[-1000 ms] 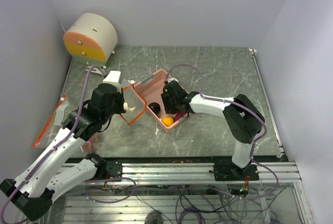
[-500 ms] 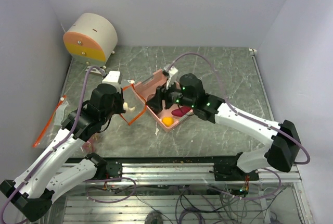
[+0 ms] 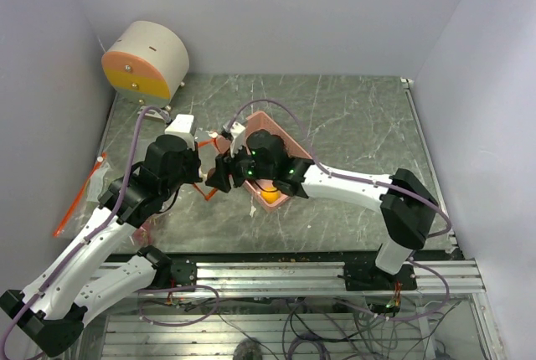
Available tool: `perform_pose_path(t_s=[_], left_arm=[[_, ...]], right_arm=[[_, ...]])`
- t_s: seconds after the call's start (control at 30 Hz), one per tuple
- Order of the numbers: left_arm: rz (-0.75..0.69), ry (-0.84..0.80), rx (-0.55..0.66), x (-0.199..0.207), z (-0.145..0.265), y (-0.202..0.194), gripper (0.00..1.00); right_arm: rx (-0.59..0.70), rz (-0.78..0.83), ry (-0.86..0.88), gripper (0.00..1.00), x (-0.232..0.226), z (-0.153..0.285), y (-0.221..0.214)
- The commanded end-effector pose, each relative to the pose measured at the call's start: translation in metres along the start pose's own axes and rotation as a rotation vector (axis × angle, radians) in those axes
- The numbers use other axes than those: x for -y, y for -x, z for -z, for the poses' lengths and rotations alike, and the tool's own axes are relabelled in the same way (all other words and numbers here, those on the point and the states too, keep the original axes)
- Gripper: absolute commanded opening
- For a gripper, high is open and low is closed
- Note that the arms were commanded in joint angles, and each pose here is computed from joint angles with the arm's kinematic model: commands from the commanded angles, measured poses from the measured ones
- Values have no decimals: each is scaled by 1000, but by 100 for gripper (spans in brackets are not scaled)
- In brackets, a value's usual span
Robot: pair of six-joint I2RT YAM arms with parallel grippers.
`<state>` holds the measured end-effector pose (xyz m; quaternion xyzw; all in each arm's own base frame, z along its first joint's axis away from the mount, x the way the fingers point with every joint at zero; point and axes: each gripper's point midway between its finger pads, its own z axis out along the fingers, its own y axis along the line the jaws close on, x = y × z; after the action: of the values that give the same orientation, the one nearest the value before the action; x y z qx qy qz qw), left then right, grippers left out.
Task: Place the food in the zip-top bag and seal the zipper
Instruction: Place the fake fruit in the zipper food storage bag.
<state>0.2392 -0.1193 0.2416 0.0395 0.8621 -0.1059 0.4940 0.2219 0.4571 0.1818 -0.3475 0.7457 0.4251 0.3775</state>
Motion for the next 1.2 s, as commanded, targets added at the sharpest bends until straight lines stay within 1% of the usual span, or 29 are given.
perform_pose_path(t_s=[0.0,0.03,0.17,0.23,0.27,0.3,0.33,0.4,0.43,0.57,0.73,0.87,1.0,1.07,1.17], left_arm=[[21,-39,37,7,7,12,7],[20,-36,35,6,6,11,7],[20,-38,35,6,6,10,7],[20,-41,32,7,6,9,7],[21,-42,32,7,5,9,7],[21,-44,32,7,5,9,7],[23,-45,33,7,5,9,7],[26,-47,36,8,6,10,7],[24,-46,36,7,6,10,7],[19,-31,37,4,8,10,7],[20,-30,51,4,9,14,7],[20,-33,57,5,10,17,7],[23,-35,66,5,12,21,7],[28,-43,73,7,14,24,7],[34,-54,81,9,17,28,7]], right_arm=[[159,22,-63,57,8,-13,48],[167,19,-64,61,9,-14,49],[218,7,-77,63,9,-12,58],[215,7,-98,64,13,-13,60],[204,9,-107,68,15,-16,59],[193,7,-119,75,17,-18,58],[184,8,-124,86,19,-19,57],[178,6,-128,97,20,-19,54],[179,4,-127,100,19,-17,53],[200,15,-138,100,14,5,60],[262,33,-136,100,-4,55,79],[259,9,-162,100,-4,78,73],[167,-37,-250,100,13,71,53],[115,-49,-271,97,20,61,42],[59,-63,-296,88,29,46,28]])
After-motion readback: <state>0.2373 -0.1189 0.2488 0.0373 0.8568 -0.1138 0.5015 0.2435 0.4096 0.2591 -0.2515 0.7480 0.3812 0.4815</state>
